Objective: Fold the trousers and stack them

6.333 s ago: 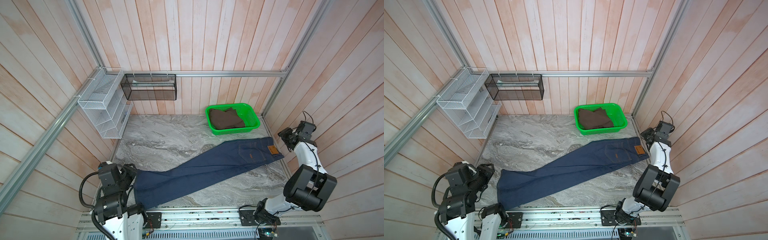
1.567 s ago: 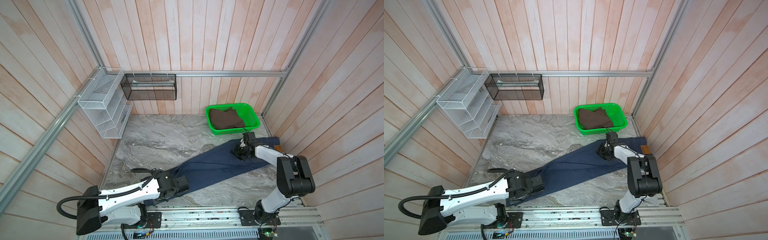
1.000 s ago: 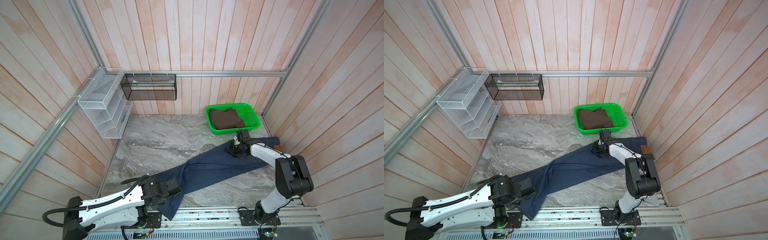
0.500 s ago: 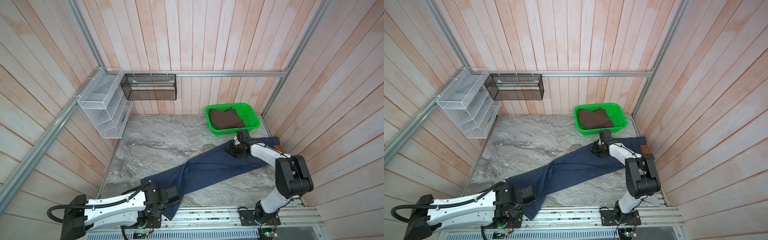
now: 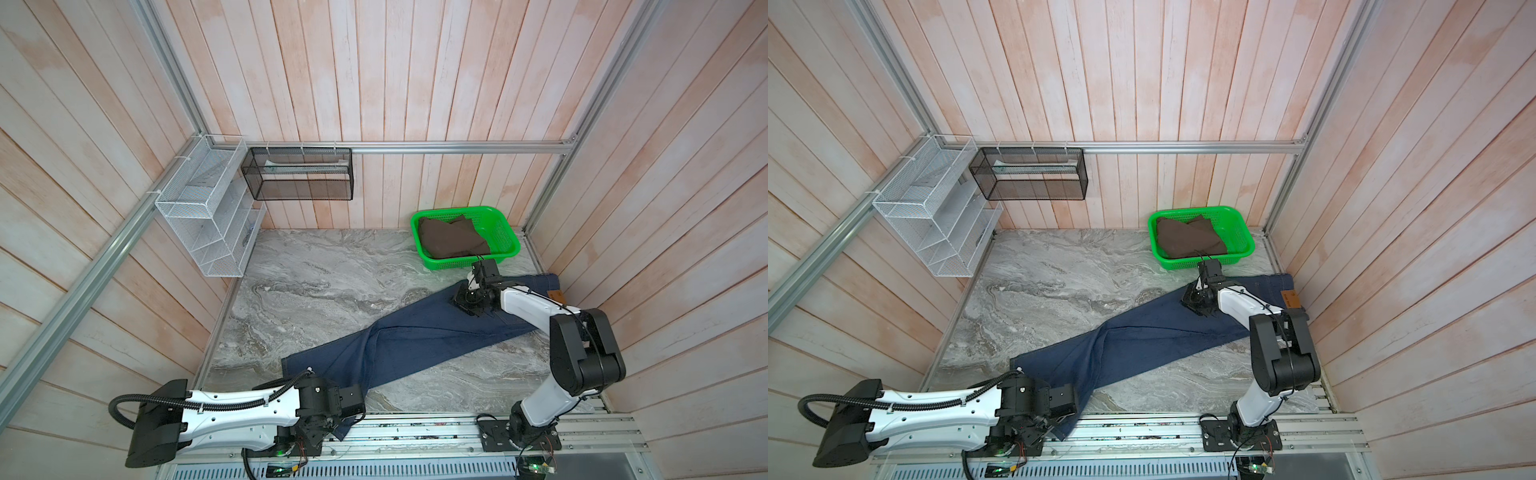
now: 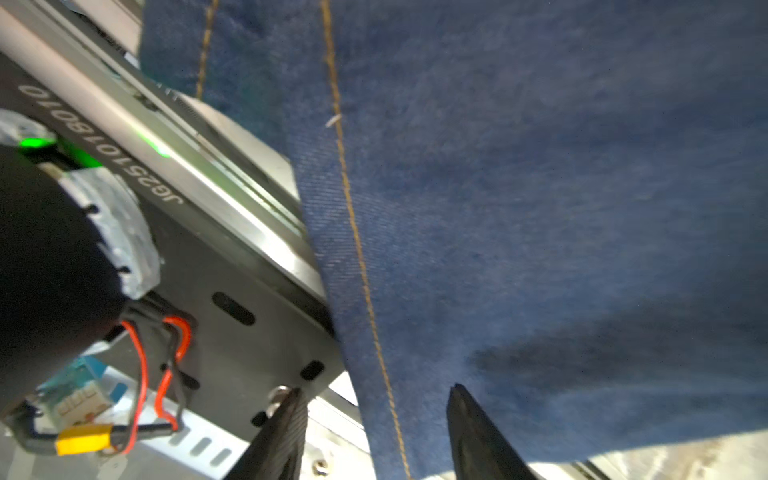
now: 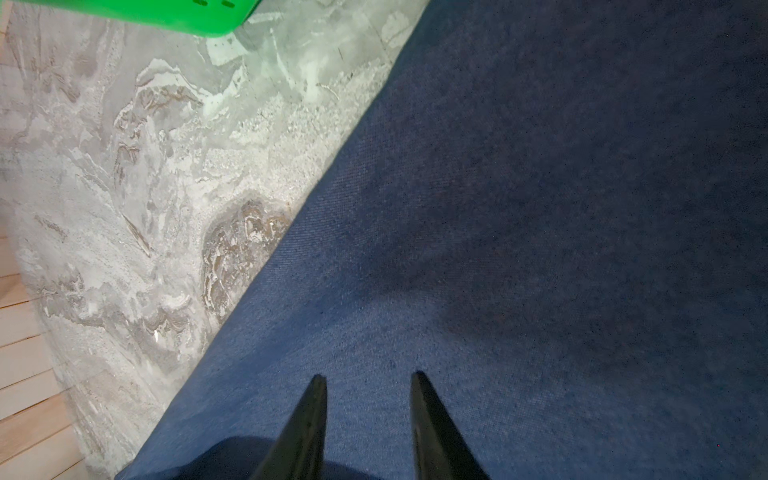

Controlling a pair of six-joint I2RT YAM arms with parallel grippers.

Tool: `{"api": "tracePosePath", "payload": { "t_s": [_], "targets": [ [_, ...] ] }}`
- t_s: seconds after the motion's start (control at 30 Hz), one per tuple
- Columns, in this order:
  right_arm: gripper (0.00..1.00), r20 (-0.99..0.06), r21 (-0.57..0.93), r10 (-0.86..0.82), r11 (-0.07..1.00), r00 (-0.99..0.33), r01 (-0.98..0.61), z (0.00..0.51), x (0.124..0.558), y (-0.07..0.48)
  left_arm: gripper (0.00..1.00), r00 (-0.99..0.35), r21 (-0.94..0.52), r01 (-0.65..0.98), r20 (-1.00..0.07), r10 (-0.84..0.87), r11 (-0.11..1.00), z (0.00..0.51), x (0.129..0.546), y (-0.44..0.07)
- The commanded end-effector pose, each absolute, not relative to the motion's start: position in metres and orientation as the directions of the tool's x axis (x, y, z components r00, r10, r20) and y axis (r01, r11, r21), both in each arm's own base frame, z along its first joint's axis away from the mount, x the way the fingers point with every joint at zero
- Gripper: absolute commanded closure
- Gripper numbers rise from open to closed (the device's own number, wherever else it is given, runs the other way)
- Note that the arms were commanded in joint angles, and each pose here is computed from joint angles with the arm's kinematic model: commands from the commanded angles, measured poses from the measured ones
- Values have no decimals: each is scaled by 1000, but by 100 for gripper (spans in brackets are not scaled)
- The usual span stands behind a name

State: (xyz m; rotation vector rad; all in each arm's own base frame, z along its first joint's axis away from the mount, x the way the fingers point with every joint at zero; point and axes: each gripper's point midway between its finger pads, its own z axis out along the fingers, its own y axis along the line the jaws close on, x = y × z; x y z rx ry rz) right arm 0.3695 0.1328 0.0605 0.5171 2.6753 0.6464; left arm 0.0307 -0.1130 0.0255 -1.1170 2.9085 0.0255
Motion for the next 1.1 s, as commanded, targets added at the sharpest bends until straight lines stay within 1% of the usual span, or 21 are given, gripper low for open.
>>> {"api": "tracePosePath", "payload": {
  "t_s": [0.0,0.17,0.37,0.57,0.67,0.8,0.97,1.07],
  "targets": [
    [65,-218,492,418,827,-882,271,53,367,134,47,-596,-40,-801,-30,-802,597,22,35,-117],
    [66,-218,490,417,829,-882,271,53,367,133,52,-595,-64,-801,-29,-803,596,14,40,-126],
    [66,-217,490,418,828,-882,272,52,369,133,68,-578,-98,-811,-28,-816,577,6,44,-126],
    [66,-220,491,419,828,-881,271,54,369,134,77,-562,-113,-818,-47,-826,564,4,48,-122],
    [66,-217,489,419,828,-882,273,53,370,133,85,-542,-141,-826,-65,-838,545,9,53,-119],
    [66,-217,488,416,830,-883,271,53,369,134,100,-496,-178,-840,-135,-858,513,26,62,-99],
    [66,-217,484,417,831,-883,273,52,369,131,100,-423,-258,-837,-255,-870,483,71,78,-62],
    [66,-210,482,420,830,-883,280,49,367,129,100,-395,-289,-822,-332,-857,490,100,87,-42]
  ]
}}
